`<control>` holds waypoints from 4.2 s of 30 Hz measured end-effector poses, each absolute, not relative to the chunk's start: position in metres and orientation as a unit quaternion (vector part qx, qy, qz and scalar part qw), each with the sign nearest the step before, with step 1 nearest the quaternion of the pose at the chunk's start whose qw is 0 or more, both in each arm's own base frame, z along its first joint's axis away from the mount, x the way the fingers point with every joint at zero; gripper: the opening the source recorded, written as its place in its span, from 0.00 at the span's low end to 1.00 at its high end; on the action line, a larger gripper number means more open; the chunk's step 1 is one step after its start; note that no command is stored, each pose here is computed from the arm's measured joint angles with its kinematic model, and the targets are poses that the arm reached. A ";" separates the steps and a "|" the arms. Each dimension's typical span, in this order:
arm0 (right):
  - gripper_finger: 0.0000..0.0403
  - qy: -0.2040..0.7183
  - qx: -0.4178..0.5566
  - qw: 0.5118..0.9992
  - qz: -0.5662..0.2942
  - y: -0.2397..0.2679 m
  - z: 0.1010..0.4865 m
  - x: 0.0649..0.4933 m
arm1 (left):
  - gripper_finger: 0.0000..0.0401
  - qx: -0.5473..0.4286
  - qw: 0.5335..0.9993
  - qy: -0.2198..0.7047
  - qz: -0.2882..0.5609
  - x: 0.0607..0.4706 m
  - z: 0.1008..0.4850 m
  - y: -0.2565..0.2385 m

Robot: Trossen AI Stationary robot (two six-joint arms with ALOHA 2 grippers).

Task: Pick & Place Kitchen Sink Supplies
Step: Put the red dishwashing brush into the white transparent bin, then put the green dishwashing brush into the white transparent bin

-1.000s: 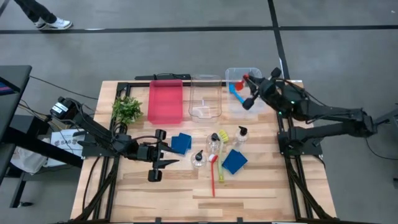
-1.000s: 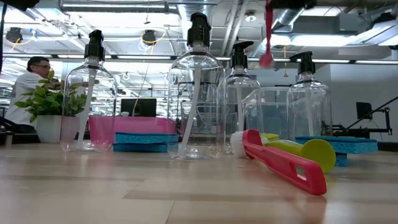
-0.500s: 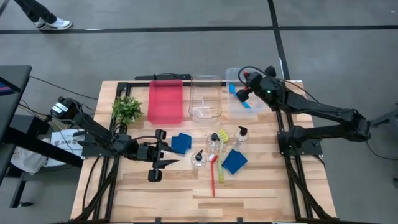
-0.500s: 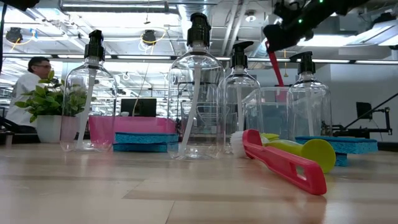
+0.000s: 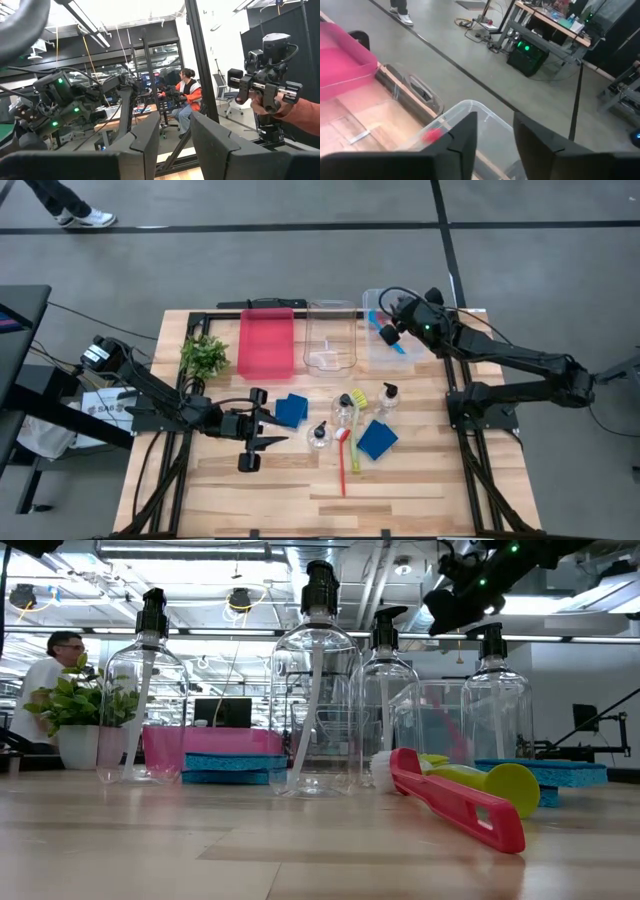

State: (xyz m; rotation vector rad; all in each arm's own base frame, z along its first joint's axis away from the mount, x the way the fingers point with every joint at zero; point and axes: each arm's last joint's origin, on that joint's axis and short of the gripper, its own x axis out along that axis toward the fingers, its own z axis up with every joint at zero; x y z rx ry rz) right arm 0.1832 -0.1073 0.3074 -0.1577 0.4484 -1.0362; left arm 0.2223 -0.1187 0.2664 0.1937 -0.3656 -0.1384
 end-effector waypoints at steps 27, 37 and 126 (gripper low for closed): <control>0.31 0.054 -0.066 0.996 -0.038 0.002 0.348 0.162 | 0.28 0.115 0.980 -0.147 -0.067 0.225 0.259 -0.119; 0.32 0.124 -0.131 0.975 0.130 0.060 0.320 0.193 | 0.28 0.136 0.985 -0.073 -0.084 0.231 0.254 -0.124; 0.19 0.442 -0.329 0.757 0.351 0.133 0.142 0.307 | 0.28 0.124 0.987 -0.036 -0.094 0.235 0.257 -0.129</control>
